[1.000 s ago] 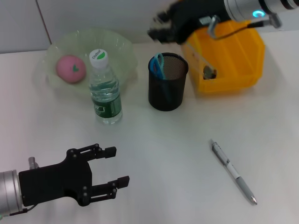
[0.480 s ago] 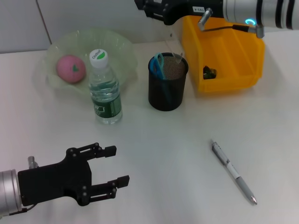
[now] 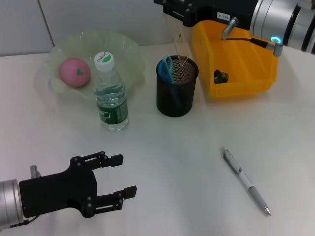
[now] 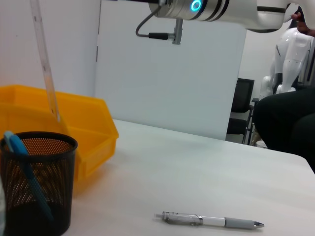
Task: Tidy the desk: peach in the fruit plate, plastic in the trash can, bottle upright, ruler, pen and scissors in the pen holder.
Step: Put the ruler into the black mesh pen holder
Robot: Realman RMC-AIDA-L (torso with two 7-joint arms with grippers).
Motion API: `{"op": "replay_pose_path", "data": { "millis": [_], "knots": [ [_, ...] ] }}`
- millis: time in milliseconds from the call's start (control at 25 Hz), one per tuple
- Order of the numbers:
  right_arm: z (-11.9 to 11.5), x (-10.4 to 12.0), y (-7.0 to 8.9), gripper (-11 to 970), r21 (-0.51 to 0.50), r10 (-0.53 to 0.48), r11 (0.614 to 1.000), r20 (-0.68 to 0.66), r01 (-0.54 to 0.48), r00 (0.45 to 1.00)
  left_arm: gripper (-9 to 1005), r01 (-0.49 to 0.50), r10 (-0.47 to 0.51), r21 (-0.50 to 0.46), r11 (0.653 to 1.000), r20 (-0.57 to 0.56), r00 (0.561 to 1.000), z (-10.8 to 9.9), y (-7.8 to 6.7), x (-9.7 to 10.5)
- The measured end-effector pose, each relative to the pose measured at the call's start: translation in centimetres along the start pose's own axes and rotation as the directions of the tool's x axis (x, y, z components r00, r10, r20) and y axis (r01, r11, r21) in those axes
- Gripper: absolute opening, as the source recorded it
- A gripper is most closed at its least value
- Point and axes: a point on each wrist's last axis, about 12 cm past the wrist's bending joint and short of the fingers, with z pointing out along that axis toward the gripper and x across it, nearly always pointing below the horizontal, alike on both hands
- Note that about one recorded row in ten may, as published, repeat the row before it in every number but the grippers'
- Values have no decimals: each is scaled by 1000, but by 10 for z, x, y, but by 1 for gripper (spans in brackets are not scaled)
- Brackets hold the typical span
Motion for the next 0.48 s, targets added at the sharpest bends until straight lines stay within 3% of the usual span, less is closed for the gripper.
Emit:
{"op": "replay_pose_path", "data": {
  "millis": [480],
  "knots": [
    [-1, 19, 3, 378, -4, 7, 1000, 30, -7, 1000, 755, 4, -4, -1, 1000, -1, 1000, -1, -1, 1]
  ]
}}
